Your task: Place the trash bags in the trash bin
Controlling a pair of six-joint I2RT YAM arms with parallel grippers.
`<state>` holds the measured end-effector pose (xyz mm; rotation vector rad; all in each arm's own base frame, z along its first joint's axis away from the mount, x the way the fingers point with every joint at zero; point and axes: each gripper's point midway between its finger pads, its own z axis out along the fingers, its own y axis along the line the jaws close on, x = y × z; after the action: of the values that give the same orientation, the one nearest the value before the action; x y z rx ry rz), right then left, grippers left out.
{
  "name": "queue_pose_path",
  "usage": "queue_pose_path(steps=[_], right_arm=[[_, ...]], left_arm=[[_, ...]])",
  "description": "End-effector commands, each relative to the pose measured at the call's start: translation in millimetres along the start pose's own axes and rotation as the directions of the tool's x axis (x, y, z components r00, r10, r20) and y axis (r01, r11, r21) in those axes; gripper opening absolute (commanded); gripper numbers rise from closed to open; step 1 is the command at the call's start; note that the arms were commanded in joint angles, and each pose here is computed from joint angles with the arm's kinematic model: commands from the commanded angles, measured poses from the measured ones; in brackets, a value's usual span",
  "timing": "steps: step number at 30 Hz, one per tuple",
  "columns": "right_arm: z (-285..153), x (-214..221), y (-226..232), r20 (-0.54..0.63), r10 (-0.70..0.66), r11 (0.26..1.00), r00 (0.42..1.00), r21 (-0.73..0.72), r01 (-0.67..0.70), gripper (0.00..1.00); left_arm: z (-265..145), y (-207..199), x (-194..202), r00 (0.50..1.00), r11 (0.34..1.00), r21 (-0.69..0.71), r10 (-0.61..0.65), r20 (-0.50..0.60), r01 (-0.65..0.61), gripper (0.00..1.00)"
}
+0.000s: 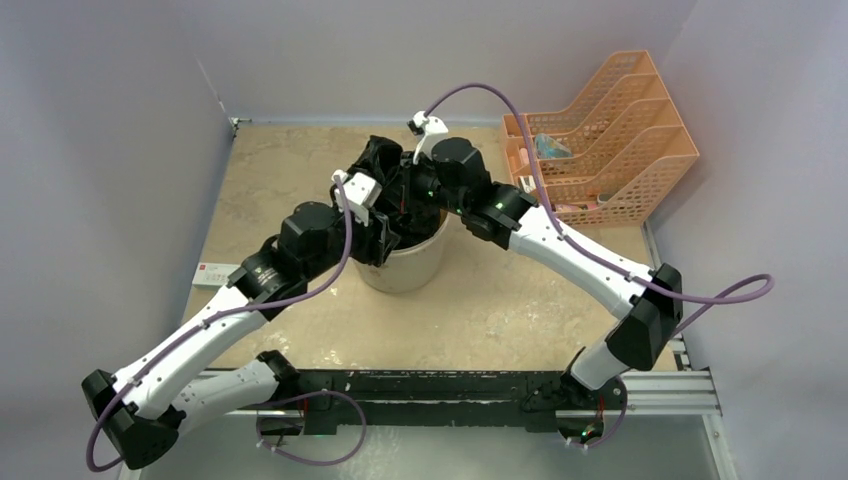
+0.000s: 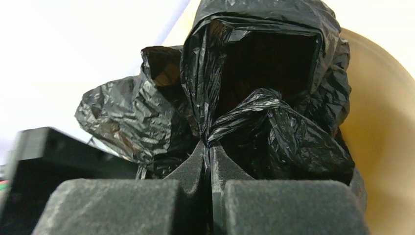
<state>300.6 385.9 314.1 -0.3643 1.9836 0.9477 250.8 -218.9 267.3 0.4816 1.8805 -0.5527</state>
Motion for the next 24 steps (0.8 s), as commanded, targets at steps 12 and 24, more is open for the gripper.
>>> queue_pose_path(steps=[12,24], right_arm=[[53,64,-53,-0.180,-0.084,0.984,0.980,0.137,0.110,0.00],[76,102,-89,-0.323,-0.131,0.952,0.937,0.222,0.210,0.00]], left_arm=[[-78,2,-32,0.995,0.997,-0.015,-0.075,0.059,0.076,0.64],[-74,44,-39,0.997,0.960,-0.269,-0.073,0.029,0.078,0.65]])
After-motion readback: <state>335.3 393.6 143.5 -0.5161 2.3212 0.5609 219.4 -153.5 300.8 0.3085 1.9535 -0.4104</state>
